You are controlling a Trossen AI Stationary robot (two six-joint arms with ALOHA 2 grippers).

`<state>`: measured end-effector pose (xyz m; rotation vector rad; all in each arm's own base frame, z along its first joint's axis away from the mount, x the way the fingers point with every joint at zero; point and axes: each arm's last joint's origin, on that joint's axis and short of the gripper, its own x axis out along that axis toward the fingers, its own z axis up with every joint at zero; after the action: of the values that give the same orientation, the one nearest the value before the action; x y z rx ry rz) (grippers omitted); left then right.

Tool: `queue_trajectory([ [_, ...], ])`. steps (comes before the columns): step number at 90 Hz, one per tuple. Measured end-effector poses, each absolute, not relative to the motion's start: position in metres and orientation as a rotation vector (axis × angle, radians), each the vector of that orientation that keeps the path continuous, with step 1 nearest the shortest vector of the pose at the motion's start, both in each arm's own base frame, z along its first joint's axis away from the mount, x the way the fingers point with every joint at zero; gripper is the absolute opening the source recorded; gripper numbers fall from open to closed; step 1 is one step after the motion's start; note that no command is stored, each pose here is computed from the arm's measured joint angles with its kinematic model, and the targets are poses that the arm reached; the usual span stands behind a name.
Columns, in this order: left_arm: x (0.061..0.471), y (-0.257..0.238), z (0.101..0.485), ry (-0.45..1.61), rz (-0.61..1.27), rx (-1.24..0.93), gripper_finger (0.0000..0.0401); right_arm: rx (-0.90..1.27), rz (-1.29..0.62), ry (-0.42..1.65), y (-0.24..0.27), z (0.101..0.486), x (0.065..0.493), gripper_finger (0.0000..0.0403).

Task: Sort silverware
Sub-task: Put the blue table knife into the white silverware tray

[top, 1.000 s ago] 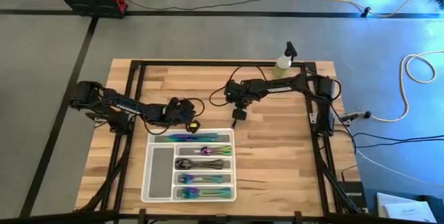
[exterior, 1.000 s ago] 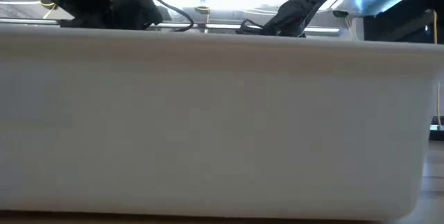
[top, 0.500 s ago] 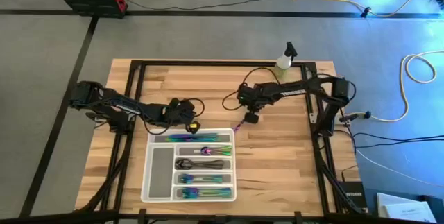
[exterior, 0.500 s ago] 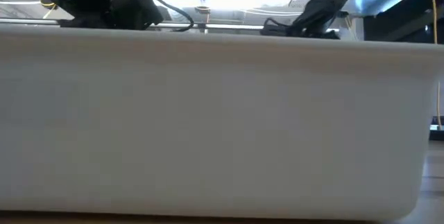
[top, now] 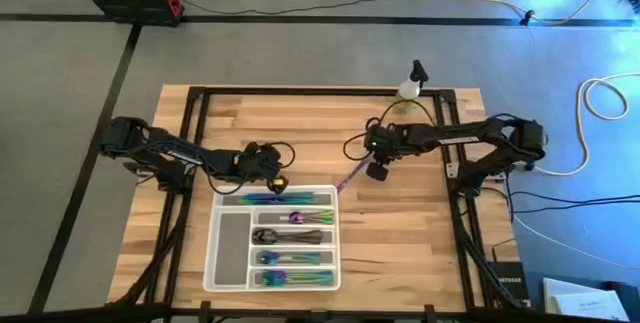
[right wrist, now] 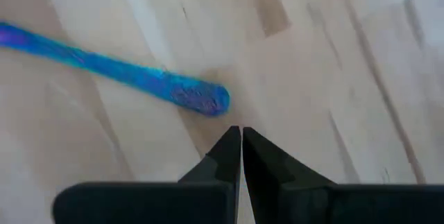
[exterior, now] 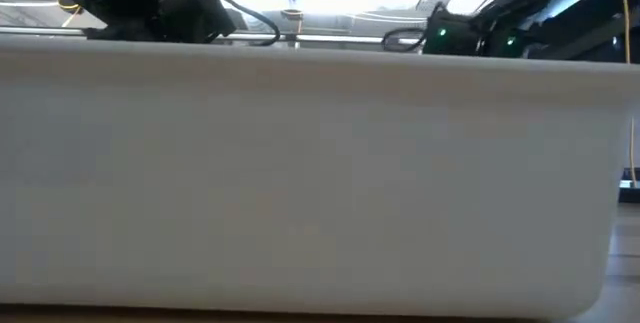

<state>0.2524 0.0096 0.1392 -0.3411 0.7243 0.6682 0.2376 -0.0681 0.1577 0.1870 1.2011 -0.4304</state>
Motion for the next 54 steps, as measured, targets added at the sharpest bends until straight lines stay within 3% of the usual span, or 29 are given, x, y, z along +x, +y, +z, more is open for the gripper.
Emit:
queue_trajectory([
  [25, 0.250, 0.001, 0.131, 0.813, 0.616, -0.359, 0.0000, 0.152, -0.327, 1.020, -0.046, 0.178, 0.246, 0.0000],
  [39, 0.248, -0.009, 0.131, 0.820, 0.605, -0.349, 0.0000, 0.165, -0.144, 0.997, -0.029, 0.178, 0.253, 0.0000],
  [54, 0.248, -0.012, 0.132, 0.795, 0.625, -0.321, 0.0000, 0.087, -0.084, 0.987, -0.014, 0.168, 0.263, 0.0000],
])
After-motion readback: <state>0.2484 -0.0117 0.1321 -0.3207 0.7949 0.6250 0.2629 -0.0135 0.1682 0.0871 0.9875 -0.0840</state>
